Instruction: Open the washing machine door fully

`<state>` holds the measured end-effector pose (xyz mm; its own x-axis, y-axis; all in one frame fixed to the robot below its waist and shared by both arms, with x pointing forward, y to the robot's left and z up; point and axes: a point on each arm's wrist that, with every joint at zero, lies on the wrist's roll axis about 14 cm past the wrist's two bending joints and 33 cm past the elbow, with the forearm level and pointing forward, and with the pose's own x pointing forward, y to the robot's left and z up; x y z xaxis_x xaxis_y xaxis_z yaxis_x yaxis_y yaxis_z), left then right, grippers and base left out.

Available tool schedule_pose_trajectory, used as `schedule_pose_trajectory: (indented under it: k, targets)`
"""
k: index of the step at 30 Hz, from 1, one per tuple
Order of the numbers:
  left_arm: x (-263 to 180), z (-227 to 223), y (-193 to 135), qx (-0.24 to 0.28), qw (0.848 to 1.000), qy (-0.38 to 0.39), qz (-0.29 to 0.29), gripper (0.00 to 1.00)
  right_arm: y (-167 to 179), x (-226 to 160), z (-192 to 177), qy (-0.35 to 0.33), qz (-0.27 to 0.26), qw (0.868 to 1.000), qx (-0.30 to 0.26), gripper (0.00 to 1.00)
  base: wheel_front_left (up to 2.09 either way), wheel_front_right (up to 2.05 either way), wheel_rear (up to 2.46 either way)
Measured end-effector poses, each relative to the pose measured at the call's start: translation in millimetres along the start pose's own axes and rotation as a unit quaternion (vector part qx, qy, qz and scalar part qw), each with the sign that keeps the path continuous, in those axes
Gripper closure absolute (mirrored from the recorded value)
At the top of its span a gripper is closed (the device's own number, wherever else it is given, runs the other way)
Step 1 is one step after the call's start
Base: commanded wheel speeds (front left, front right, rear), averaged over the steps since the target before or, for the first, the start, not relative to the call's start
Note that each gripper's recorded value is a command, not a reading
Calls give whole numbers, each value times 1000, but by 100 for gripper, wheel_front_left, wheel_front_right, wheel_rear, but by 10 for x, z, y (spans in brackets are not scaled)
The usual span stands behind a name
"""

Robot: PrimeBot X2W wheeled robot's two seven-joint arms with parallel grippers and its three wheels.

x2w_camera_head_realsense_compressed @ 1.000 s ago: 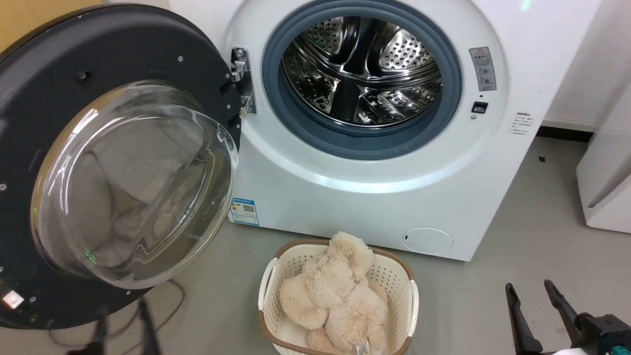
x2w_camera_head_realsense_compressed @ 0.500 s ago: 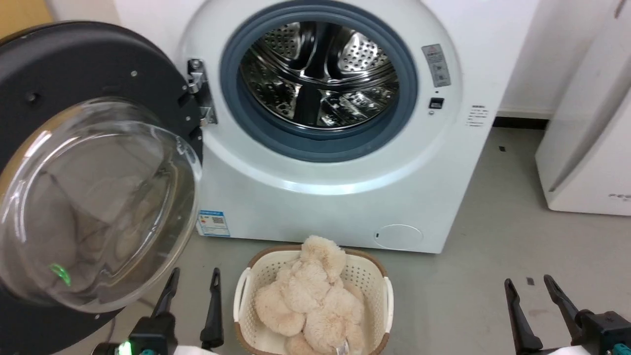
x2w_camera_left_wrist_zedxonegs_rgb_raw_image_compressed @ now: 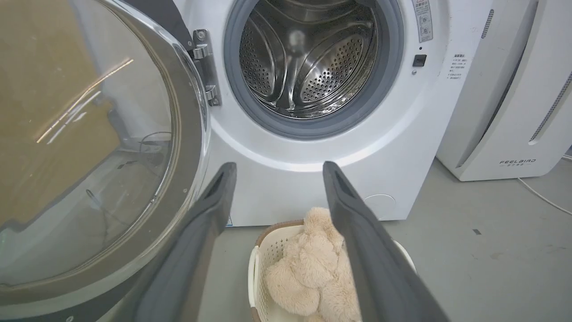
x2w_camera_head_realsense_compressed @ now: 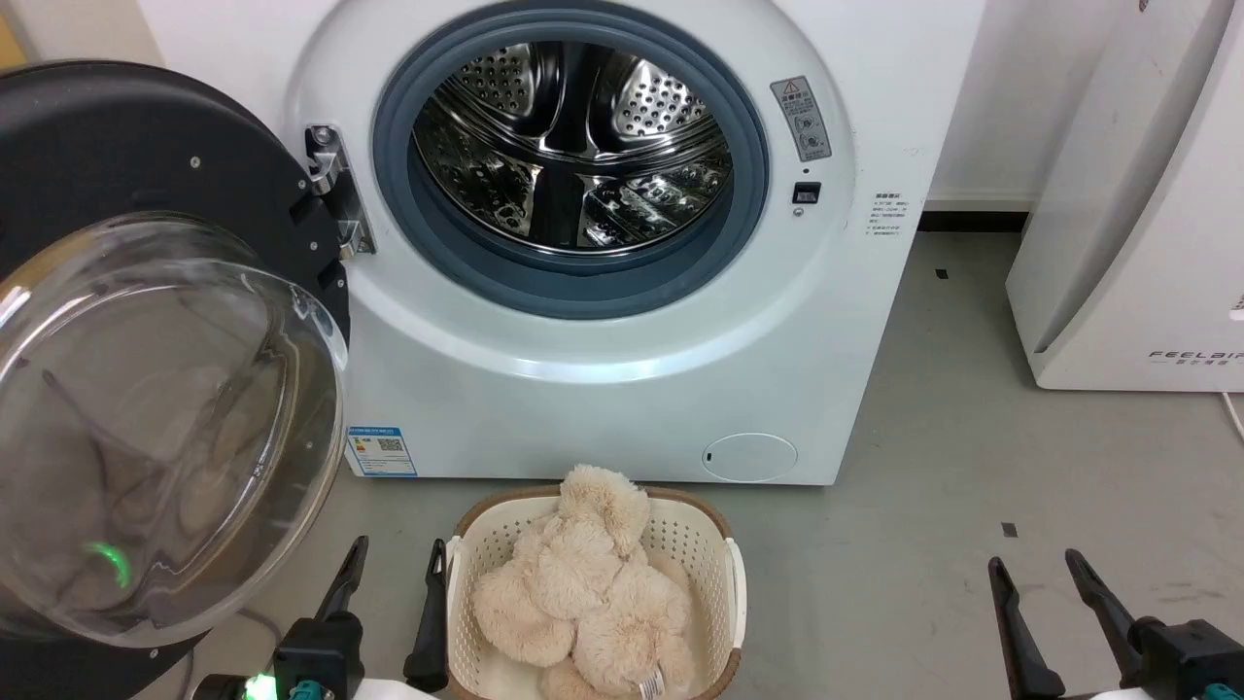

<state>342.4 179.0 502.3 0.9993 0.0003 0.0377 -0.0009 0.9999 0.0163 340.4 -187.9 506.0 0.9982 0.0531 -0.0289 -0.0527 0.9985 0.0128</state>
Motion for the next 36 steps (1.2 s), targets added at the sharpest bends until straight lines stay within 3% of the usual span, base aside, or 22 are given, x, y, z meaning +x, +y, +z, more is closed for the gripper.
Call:
schedule_pose_trajectory:
  k: [3, 4, 36]
  targets:
    - [2, -10, -4, 0, 1000, 2, 1, 0, 0, 4, -12, 2, 0, 1000, 1, 0, 0, 0, 0]
    - [3, -16, -4, -1, 1000, 3, 1, 100, 0, 5, -17, 3, 0, 1000, 1, 100, 0, 0, 0]
    - [45, -8, -19, 1, 1000, 13, -3, 100, 47, 47, -2, 4, 7, 1000, -2, 100, 0, 0, 0]
